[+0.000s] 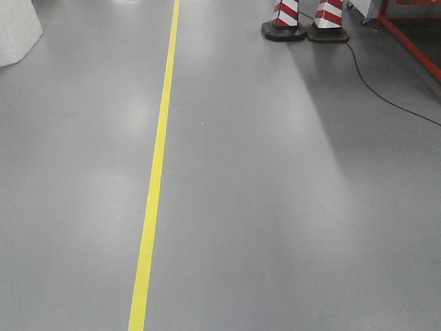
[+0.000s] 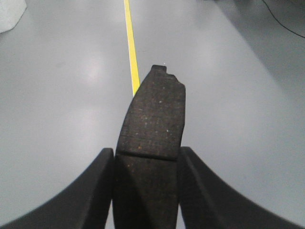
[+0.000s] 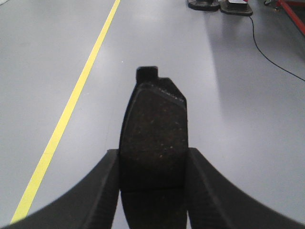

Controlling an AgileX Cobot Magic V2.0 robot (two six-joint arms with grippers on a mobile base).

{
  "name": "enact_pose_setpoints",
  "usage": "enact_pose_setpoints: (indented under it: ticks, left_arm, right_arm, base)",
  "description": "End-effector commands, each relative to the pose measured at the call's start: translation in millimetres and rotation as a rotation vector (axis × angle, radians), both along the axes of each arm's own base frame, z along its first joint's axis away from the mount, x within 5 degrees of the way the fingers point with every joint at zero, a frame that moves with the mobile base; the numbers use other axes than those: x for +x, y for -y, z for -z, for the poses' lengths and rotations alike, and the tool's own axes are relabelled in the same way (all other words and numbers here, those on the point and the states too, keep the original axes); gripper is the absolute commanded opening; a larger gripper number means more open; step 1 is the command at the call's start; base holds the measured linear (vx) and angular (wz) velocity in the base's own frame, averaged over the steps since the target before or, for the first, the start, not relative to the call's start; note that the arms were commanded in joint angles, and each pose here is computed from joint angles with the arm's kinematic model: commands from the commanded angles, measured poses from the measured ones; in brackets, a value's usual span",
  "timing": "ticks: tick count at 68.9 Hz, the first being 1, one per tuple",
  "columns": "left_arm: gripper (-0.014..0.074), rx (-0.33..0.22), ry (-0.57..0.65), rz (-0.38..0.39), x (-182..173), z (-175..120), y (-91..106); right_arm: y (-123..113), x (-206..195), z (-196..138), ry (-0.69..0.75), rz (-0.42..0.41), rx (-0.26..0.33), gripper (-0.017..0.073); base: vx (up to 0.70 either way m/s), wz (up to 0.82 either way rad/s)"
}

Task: Move and align brake pads A on conveyor
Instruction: 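Turn the base away from the table holding both pads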

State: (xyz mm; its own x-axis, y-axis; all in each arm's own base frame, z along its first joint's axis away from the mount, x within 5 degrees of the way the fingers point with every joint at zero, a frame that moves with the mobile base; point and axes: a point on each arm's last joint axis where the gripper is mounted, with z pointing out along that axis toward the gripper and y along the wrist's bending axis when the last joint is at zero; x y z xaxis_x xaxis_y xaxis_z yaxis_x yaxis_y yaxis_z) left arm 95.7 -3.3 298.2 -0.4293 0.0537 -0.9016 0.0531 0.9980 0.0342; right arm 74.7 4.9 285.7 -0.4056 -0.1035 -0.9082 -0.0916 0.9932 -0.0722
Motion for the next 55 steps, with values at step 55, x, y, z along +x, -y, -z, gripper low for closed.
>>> enact_pose_setpoints:
  ticks: [55]
  left_arm:
    - [0.0146, -0.013, 0.118, -0.003, 3.2, -17.4, 0.2]
  right_arm:
    - [1.0, 3.0, -17.1, 0.116, 0.01, -0.008, 0.0014]
  base:
    - [0.49, 0.02]
